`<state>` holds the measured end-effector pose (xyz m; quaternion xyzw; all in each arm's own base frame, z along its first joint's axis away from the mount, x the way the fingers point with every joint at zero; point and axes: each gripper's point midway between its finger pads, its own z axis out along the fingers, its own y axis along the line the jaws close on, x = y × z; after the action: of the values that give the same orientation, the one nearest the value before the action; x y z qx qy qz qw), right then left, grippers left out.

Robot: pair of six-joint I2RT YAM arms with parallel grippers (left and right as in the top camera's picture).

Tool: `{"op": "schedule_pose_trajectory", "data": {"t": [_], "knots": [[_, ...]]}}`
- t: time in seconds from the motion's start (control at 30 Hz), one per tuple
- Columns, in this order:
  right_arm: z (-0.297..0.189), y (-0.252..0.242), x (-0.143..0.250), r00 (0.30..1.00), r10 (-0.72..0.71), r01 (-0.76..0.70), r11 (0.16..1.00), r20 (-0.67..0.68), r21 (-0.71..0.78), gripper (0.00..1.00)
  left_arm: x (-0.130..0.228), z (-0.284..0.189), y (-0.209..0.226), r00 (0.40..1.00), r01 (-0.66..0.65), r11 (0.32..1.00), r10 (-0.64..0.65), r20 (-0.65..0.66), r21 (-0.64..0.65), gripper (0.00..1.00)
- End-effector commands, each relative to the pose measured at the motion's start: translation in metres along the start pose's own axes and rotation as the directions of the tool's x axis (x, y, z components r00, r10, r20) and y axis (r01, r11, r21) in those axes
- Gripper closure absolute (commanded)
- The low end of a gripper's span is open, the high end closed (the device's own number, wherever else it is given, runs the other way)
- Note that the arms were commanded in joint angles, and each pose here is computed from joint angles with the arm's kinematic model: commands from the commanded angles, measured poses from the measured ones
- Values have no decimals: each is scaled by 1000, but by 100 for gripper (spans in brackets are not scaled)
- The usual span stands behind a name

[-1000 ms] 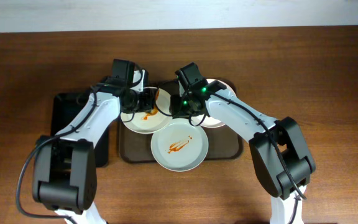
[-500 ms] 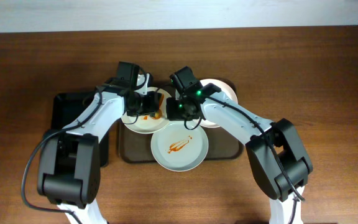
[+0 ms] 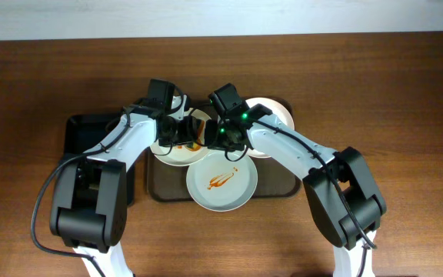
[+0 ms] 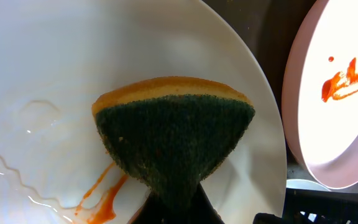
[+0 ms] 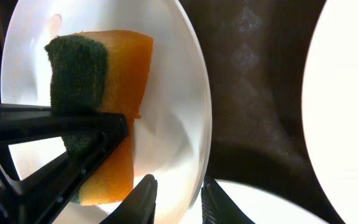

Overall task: Clean dirty plates on tray and stack at the side
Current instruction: 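Scrub the top-left plate with the sponge while the right gripper holds it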

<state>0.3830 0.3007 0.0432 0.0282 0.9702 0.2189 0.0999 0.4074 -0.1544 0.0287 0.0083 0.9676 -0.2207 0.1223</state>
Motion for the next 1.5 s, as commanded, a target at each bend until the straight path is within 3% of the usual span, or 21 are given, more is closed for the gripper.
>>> {"op": "schedule_pose_trajectory", "data": {"t": [0.0, 0.1, 0.13, 0.27, 0.63, 0.83, 1.13, 1.27, 1.47], "knots": [[7, -9, 5, 998, 62, -62, 997, -4, 36, 75, -4, -1, -6, 1000, 1, 1000, -2, 6, 18, 100], [8, -9, 5, 994, 111, -111, 993, -2, 37, 83, -4, -1, -6, 1000, 1, 1000, -1, 5, 18, 100], [8, -9, 5, 994, 112, -111, 993, -2, 37, 90, -4, -1, -6, 1000, 1, 1000, -1, 6, 18, 100], [7, -10, 6, 990, 139, -138, 990, -5, 41, 96, -4, 0, -3, 1000, 1, 1000, -1, 9, 1, 100], [7, -14, 5, 990, 140, -140, 988, 7, 64, 96, -2, 2, 7, 1000, 8, 999, -8, 5, -46, 100], [7, -15, 5, 990, 140, -140, 988, 9, 66, 96, 14, -1, 33, 998, 30, 982, -38, -42, -188, 100], [7, -16, 4, 990, 140, -141, 988, 14, 71, 96, 36, -18, 67, 977, 139, 964, -170, -125, -227, 100], [7, -16, 4, 990, 140, -141, 988, 14, 71, 96, 25, -28, 70, 985, 112, 969, -138, -106, -221, 100], [7, -17, 3, 992, 127, -128, 989, 19, 76, 96, -19, -60, 49, 999, 41, 981, -37, 23, -190, 100]]}}
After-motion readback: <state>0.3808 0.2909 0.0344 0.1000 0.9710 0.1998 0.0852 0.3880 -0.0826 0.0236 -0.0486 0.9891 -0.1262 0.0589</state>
